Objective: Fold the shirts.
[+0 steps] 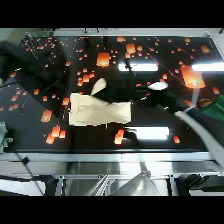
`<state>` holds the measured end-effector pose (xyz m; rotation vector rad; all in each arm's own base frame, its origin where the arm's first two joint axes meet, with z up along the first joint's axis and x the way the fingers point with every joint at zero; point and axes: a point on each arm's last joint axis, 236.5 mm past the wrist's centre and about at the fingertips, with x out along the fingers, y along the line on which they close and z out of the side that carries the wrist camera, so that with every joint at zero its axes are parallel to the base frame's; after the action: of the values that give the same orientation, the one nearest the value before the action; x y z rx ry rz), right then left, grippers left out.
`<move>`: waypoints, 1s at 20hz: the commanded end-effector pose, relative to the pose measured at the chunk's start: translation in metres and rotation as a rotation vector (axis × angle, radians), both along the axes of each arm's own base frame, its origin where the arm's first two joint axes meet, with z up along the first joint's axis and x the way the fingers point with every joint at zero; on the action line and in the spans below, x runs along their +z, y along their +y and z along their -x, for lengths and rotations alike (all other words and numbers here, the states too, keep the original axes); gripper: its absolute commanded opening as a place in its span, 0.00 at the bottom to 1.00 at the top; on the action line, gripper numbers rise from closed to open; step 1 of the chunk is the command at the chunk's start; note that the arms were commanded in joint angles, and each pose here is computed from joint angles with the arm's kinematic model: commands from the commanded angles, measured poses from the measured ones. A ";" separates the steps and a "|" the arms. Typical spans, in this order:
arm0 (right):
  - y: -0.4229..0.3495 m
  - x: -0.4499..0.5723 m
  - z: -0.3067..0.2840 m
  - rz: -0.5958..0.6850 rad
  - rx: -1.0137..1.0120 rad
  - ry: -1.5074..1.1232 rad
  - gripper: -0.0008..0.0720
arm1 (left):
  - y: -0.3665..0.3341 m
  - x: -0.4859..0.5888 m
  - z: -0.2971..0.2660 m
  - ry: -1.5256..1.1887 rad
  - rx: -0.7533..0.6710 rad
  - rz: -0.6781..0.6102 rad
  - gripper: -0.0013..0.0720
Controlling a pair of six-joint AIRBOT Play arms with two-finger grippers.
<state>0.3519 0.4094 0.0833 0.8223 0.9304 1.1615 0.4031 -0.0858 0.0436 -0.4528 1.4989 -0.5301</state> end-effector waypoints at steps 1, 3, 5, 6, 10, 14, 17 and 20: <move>0.068 -0.066 0.006 0.093 -0.074 -0.015 0.04 | 0.086 -0.008 0.036 0.013 0.231 -0.016 0.05; 0.091 -0.096 0.011 0.102 -0.048 0.018 0.56 | 0.112 -0.017 0.046 -0.004 0.330 -0.020 0.05; 0.089 -0.104 0.006 0.117 -0.048 0.007 0.57 | 0.125 -0.023 0.056 -0.009 0.376 -0.023 0.05; 0.082 -0.095 0.002 0.113 -0.033 -0.021 0.57 | 0.127 -0.025 0.058 -0.008 0.386 -0.021 0.05; 0.005 -0.056 -0.033 0.242 -0.037 -0.074 0.52 | 0.092 0.000 0.040 -0.095 0.353 0.145 0.05; -0.170 -0.068 -0.053 0.646 -0.209 0.122 0.80 | 0.057 0.008 0.039 -0.124 0.229 0.157 0.05; -0.236 -0.100 -0.023 0.691 -0.291 0.326 0.91 | 0.043 0.007 0.039 -0.125 0.191 0.158 0.05; -0.228 -0.131 -0.009 0.589 -0.285 0.428 0.91 | 0.039 0.007 0.040 -0.126 0.175 0.159 0.05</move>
<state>0.3803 0.2042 -0.0208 0.5934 1.2887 0.5061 0.3635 -0.0387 0.0492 -0.6710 1.2900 -0.5042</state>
